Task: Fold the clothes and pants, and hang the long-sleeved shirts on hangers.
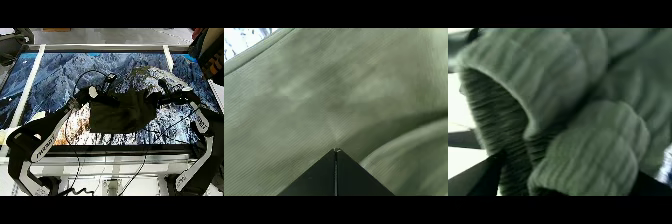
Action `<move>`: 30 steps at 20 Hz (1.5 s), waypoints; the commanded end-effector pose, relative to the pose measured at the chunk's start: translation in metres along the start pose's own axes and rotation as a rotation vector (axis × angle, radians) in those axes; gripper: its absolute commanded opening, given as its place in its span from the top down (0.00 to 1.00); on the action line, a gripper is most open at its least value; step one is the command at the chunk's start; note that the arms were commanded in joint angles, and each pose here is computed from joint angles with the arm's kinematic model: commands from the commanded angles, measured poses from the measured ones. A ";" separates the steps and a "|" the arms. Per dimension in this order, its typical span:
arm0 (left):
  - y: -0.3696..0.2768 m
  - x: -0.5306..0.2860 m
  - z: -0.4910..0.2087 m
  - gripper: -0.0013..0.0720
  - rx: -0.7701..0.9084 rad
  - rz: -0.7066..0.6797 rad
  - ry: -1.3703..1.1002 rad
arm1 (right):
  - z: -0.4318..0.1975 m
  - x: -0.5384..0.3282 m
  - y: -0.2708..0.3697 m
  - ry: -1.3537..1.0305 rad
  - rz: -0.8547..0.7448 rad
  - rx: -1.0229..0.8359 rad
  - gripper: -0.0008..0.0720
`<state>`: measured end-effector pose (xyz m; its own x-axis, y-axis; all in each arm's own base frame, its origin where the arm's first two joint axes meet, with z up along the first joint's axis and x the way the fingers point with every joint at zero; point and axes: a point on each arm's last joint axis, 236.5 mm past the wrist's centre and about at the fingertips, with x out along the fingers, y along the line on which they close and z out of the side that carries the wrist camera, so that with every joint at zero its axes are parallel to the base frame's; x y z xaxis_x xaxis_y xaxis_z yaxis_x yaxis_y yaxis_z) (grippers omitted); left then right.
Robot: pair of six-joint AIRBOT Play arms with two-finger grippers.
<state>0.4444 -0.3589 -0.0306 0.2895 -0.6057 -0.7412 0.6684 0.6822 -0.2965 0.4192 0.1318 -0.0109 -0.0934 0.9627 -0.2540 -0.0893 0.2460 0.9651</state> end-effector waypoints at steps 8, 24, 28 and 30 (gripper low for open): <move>0.010 0.017 -0.019 0.96 0.004 0.014 0.050 | -0.020 0.109 -0.018 0.196 -0.251 -0.090 0.02; 0.103 -0.007 -0.003 0.96 -0.110 0.237 -0.041 | -0.016 0.224 -0.023 0.126 -0.426 -0.081 0.02; 0.107 -0.019 0.014 0.96 -0.105 0.255 -0.098 | -0.028 0.262 -0.018 0.136 -0.455 -0.143 0.26; 0.112 -0.037 0.031 0.96 -0.102 0.273 -0.154 | -0.030 0.273 -0.015 0.127 -0.461 -0.149 0.89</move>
<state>0.5182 -0.2796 -0.0382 0.5030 -0.4433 -0.7419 0.4953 0.8513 -0.1729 0.3690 0.3682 -0.0934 -0.1601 0.7406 -0.6526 -0.2827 0.5990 0.7492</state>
